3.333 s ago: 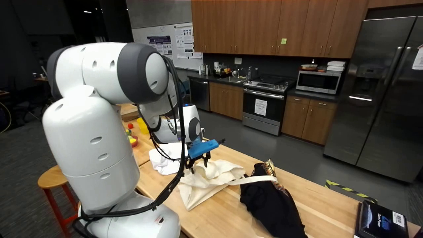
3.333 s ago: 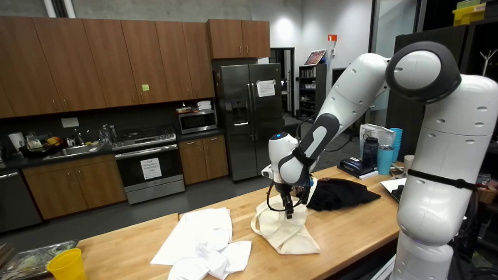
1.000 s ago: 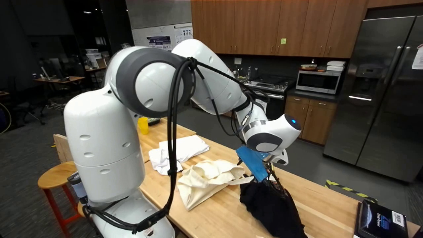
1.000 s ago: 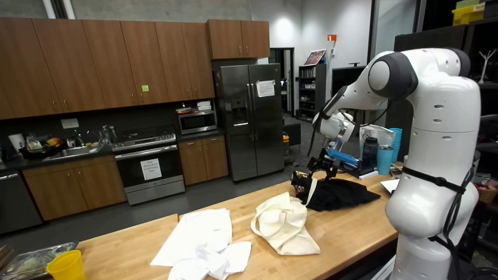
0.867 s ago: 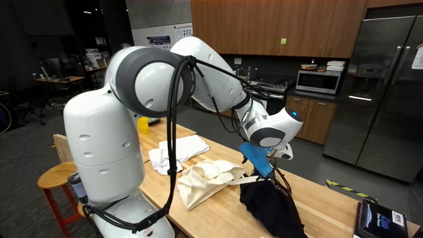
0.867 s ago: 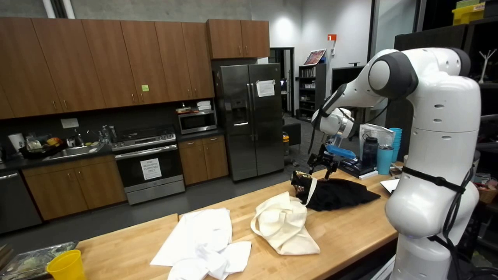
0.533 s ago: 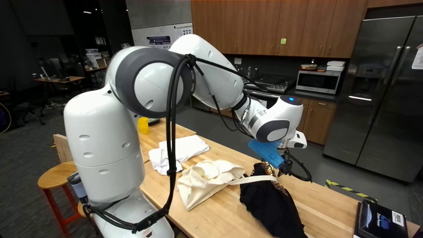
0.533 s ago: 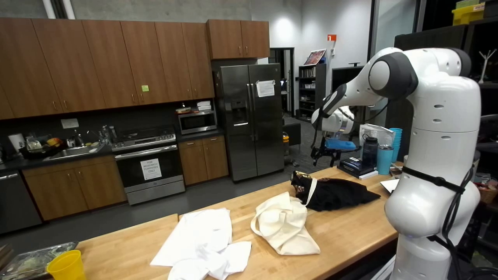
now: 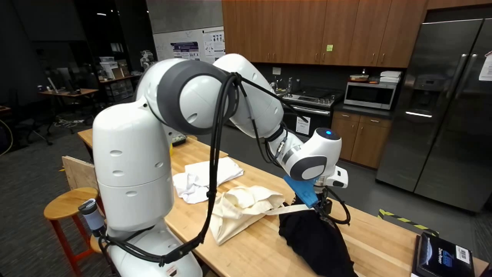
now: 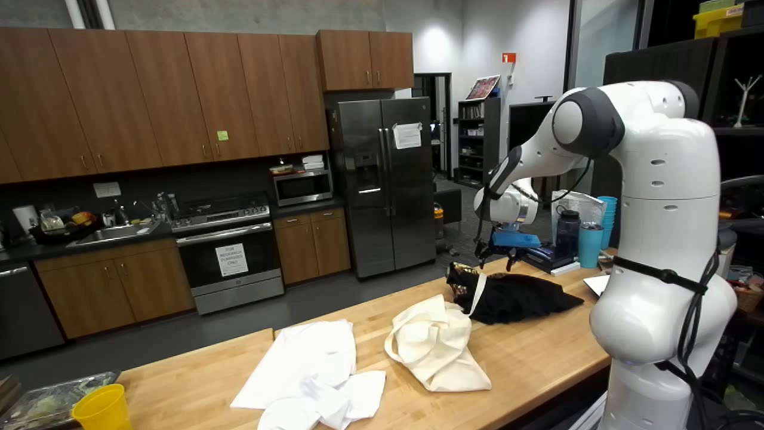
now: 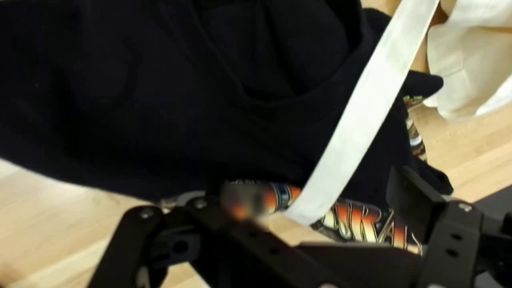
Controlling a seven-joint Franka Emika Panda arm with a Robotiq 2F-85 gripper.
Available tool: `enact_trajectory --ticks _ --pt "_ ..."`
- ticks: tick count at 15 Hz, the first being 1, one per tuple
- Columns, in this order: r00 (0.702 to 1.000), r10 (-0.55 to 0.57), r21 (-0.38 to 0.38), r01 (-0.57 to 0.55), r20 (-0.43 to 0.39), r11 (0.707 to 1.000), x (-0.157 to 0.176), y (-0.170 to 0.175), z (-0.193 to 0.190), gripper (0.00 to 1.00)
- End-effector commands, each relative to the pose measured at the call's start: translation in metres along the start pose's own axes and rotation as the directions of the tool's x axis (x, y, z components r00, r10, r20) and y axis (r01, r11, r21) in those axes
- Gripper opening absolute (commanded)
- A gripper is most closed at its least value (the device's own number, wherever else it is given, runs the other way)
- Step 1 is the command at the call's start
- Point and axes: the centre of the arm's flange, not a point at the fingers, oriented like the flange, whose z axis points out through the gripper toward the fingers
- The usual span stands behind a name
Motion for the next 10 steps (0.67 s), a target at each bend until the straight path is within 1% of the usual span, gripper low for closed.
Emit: enact_trajectory --ticks 1,5,6,8,10 --pt "0.998 0.017 -0.001 -0.017 0.059 1.0 -0.007 -0.005 0.032 1.0" --pt "0.996 -0.006 0.003 0.005 0.091 1.0 -0.015 -0.013 0.045 1.0" --pt "0.996 -0.021 0.004 0.021 0.087 1.0 -0.018 -0.018 0.044 0.79" --pt "0.995 -0.051 0.001 0.051 0.084 0.999 -0.021 -0.027 0.043 0.68" --pt "0.993 -0.07 0.012 0.069 0.093 0.998 -0.023 -0.036 0.044 0.54"
